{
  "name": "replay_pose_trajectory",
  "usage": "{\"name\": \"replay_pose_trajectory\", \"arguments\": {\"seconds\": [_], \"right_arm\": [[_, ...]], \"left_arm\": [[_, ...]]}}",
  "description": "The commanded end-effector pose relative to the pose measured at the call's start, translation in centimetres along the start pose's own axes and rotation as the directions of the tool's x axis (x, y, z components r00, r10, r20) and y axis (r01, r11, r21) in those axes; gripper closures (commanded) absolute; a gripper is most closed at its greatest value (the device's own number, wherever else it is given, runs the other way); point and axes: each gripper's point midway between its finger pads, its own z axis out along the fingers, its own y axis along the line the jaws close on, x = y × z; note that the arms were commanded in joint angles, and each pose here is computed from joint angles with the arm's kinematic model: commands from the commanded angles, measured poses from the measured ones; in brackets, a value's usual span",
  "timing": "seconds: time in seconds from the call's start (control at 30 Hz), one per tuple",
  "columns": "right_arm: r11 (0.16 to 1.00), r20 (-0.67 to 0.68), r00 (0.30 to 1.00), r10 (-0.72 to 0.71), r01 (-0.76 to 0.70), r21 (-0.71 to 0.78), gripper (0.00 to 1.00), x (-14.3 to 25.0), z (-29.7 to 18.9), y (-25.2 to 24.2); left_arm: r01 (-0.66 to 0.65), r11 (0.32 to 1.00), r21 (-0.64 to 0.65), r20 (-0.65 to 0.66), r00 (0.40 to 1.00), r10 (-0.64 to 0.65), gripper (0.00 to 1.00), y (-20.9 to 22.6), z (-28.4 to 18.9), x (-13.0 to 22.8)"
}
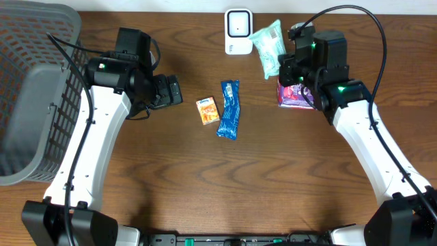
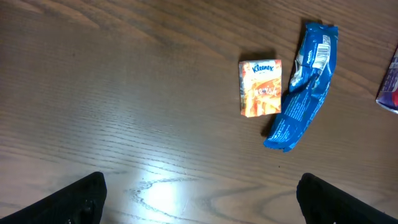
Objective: Scan the item barcode
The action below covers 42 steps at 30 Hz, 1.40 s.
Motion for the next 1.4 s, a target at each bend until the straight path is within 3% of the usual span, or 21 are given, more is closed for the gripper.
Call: {"name": "replay_pose_trajectory", "arguments": {"seconds": [0.0,0.13,0.3,0.43,0.53,0.77,0.93,1.2,1.37], "right_arm": [[0.977,0.016,0.998,0.066,-0.067,0.203,0.99,-0.1,-0.7,-3.5],[0.932,0.033,0.996,0.088,-0.094,0.35,0.99,-0.1,-2.1,-6.6],[0.714,0.069,0.993,0.092,-0.114,0.691,0.99,0.1,-7.1,-14.1],[0.511,-0.033,0.998,0.049,0.003,0.86,0.99,1.4,-10.4,-17.9],[0.418,-0.111,0.991,0.071,0.072,0.906,0.99,3.1,-11.2,-19.6],[0.357,-0.236,0.957,0.166,0.165,0.919,0.99,8.3,-8.6,-22.2],[0.237,-0.335,0.924,0.183,0.289,0.928,0.99,10.8,-7.6,-23.6],[0.256,-0.488,0.846,0.216,0.433,0.864,0.99,15.7,-4.0,-24.1],[0.403,-0.54,0.815,0.209,0.431,0.807,0.92,17.8,-1.0,-22.1]], "left_arm": [[-0.001,1.0,-0.011,0.003,1.0,0.002,0.02,0.3,0.0,-0.2],[-0.002,1.0,-0.011,0.003,1.0,0.002,0.02,0.3,0.0,-0.2],[-0.002,1.0,-0.011,0.003,1.0,0.002,0.02,0.3,0.0,-0.2],[-0.001,1.0,-0.011,0.003,1.0,0.002,0.02,0.3,0.0,-0.2],[-0.001,1.0,-0.011,0.003,1.0,0.002,0.02,0.3,0.0,-0.2],[-0.001,1.0,-0.011,0.003,1.0,0.002,0.02,0.3,0.0,-0.2],[-0.001,1.0,-0.011,0.003,1.0,0.002,0.02,0.3,0.0,-0.2],[-0.001,1.0,-0.011,0.003,1.0,0.002,0.02,0.3,0.0,-0.2],[-0.001,1.0,-0.011,0.003,1.0,0.002,0.02,0.3,0.0,-0.2]]}}
